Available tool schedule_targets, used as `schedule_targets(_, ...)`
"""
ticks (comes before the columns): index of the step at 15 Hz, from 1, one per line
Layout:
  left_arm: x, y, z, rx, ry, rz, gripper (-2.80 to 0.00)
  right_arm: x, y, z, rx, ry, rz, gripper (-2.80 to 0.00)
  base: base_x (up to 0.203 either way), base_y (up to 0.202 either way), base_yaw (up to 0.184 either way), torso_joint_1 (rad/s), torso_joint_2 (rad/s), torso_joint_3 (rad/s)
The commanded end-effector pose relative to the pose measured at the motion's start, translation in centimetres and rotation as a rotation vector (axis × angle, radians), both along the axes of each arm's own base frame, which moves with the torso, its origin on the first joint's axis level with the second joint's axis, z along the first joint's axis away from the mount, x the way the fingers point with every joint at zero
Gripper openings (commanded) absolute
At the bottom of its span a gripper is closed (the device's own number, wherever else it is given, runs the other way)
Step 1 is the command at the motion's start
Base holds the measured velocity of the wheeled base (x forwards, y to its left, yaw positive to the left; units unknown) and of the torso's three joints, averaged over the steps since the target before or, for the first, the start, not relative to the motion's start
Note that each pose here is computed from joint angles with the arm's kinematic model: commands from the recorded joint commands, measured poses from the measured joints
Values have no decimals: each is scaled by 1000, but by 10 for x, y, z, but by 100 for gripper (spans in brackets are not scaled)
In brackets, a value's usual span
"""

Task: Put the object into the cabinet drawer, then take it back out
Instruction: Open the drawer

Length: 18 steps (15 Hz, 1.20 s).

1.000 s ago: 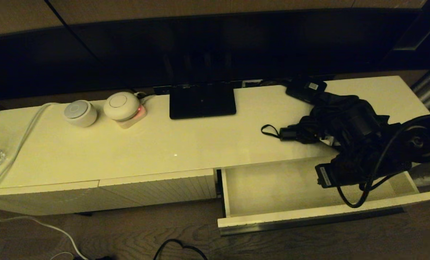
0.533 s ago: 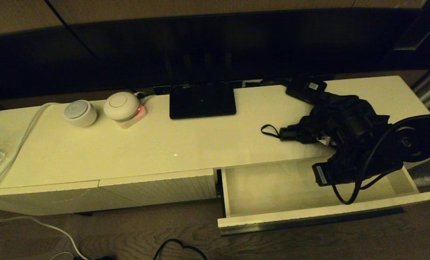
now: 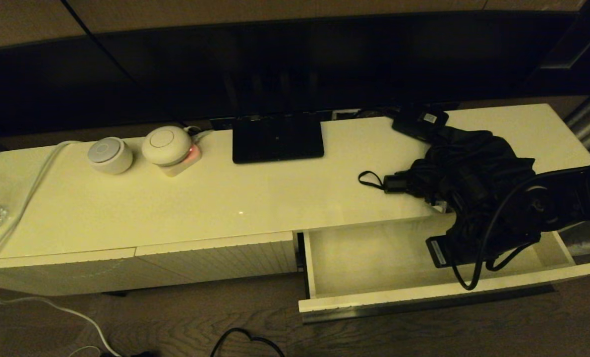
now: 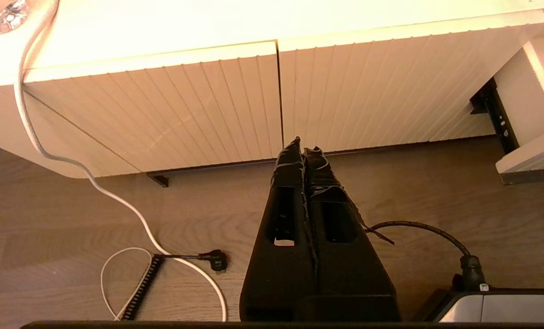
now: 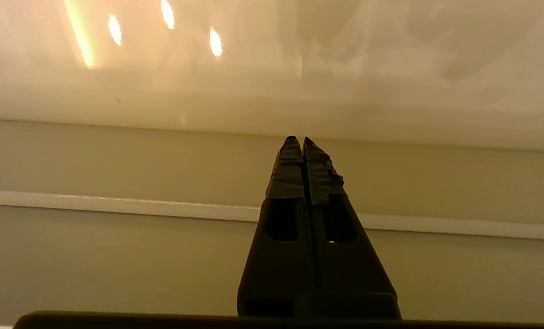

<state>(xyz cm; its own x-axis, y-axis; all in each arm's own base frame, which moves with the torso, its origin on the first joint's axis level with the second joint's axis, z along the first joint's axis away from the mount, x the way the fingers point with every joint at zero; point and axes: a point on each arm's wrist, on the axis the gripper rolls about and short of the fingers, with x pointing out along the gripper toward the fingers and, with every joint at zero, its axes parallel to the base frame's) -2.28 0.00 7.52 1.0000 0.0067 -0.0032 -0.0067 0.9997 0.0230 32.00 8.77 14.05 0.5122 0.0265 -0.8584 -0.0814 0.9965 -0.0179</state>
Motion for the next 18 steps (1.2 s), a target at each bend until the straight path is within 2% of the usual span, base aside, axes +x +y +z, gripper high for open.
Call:
schedule_targets(1,0,0,-1,0,3,1,-280,-2,1,-7,-15,44,2,-280,0,0,0,0,0,0)
schedule_targets(12,0,0,-1,0,3,1,-280,-28,0,-29,-118,266,7,-280,0,0,0,0,0,0)
schedule_targets(14,0,0,-1,0,3,1,-280,-34,3,-37,-116,298,-21,-280,0,0,0,0,0,0)
schedule_targets(18,0,0,-1,0,3,1,-280,-47,10,-64,-156,414,-76,-280,0,0,0,0,0,0)
